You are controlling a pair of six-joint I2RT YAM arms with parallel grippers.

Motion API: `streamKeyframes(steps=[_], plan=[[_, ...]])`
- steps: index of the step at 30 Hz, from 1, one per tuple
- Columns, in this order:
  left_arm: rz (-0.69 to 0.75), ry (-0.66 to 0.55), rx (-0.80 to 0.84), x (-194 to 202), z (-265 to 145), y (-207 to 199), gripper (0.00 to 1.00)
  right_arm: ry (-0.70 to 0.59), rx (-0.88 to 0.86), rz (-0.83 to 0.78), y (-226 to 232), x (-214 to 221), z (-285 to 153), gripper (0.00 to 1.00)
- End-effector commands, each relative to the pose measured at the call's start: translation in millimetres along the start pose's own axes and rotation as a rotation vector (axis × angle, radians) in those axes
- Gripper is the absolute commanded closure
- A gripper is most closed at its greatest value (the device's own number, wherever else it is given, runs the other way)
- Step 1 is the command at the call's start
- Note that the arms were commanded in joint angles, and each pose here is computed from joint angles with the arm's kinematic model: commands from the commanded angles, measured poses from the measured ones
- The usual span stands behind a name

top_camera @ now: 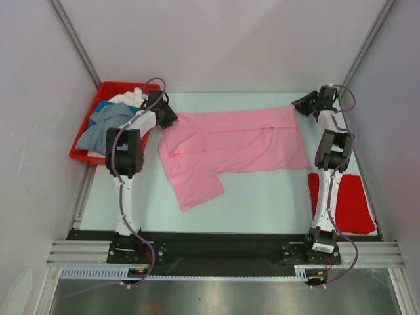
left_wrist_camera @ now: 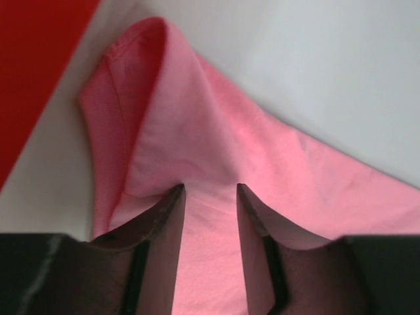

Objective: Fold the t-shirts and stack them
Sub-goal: Fold the tshirt

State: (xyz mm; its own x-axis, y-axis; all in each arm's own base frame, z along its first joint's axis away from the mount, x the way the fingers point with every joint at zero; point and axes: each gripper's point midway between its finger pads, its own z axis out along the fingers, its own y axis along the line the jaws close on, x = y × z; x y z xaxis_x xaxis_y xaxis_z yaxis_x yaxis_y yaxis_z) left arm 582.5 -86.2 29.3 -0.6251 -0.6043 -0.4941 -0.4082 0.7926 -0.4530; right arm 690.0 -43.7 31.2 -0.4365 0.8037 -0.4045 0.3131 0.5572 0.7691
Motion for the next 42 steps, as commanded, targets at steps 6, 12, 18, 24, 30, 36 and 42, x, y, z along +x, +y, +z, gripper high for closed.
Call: streamKeyframes(steps=[6,12,18,24,30,36,42], plan=[[0.225,-0.100,0.172,-36,-48,-65,0.25,-0.018,0.129,-0.100,8,-47,-56,0.50],[0.310,-0.083,0.200,-14,-120,-79,0.18,0.072,0.306,-0.185,15,-41,-145,0.39],[0.359,-0.060,0.220,16,-202,-70,0.21,0.229,0.386,-0.208,15,8,-219,0.38],[0.420,0.010,0.155,55,-255,-18,0.29,0.354,0.417,-0.163,-1,84,-274,0.46],[0.432,0.100,0.147,112,-275,33,0.34,0.335,0.527,-0.054,-37,118,-297,0.62],[0.383,0.099,0.127,129,-288,54,0.37,0.237,0.711,0.144,-71,132,-304,0.60],[0.309,0.019,-0.069,110,-290,81,0.35,0.152,0.749,0.229,-87,141,-287,0.59]])
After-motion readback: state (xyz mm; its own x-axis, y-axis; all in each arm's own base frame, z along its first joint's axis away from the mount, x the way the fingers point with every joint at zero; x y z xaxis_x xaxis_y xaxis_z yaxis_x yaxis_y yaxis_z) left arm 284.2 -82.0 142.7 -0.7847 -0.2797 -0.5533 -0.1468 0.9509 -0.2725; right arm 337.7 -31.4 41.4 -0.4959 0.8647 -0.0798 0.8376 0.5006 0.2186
